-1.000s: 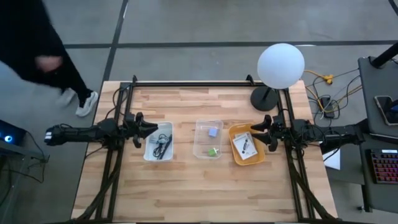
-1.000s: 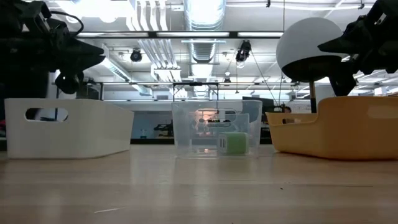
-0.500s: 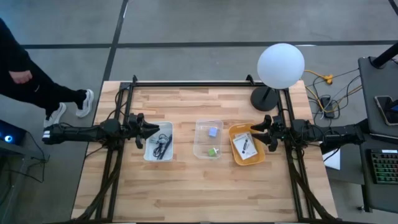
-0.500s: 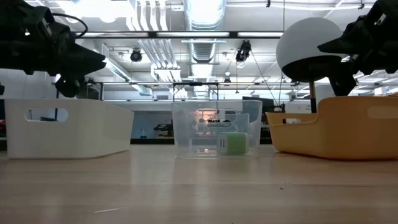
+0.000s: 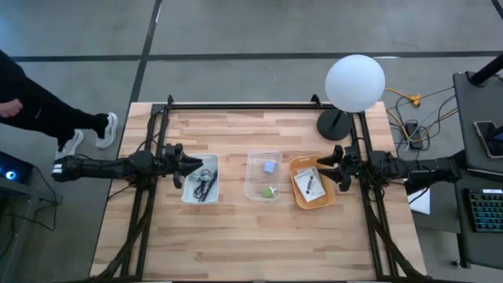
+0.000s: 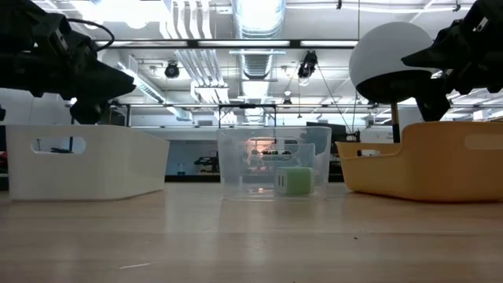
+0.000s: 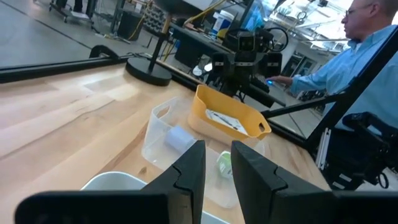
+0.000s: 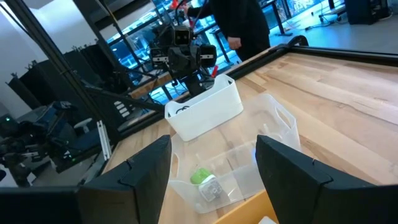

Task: Pick and place items into bin
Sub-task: Return to Home Position

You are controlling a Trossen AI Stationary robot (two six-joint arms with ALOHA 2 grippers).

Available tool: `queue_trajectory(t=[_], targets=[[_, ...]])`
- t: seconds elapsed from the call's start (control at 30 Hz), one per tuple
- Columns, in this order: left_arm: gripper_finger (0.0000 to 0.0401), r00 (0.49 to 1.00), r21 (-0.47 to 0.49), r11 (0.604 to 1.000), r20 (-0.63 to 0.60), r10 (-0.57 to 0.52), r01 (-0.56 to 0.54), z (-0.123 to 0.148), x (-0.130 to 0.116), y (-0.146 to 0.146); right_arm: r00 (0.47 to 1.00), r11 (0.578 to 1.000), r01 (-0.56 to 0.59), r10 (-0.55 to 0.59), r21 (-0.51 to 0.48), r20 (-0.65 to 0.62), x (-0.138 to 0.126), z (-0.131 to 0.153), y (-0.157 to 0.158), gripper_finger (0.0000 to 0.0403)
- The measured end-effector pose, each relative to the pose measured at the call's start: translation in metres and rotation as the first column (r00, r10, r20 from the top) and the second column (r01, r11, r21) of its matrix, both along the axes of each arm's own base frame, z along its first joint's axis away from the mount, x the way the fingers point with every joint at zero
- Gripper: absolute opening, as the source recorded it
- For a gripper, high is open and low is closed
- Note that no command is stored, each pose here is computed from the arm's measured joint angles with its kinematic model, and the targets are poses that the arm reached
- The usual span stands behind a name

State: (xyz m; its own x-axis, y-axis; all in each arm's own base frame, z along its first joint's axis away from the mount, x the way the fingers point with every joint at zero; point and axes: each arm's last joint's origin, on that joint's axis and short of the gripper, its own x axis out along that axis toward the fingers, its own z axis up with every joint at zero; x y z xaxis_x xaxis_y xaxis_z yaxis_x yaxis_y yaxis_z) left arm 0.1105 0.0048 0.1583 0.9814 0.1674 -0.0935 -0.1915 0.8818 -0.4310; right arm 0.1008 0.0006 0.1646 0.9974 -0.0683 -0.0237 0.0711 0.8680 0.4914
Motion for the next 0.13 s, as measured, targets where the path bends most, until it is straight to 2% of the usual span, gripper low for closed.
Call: queue_trajectory(t=[0.13], targets=[[0.0061, 1.000, 0.000, 1.000, -0.008, 0.000, 0.000, -0.0008, 0.0004, 0.0000, 1.000, 1.000, 0.000, 0.000, 0.000, 0.000, 0.0000, 0.0000, 0.0000, 0.0219]])
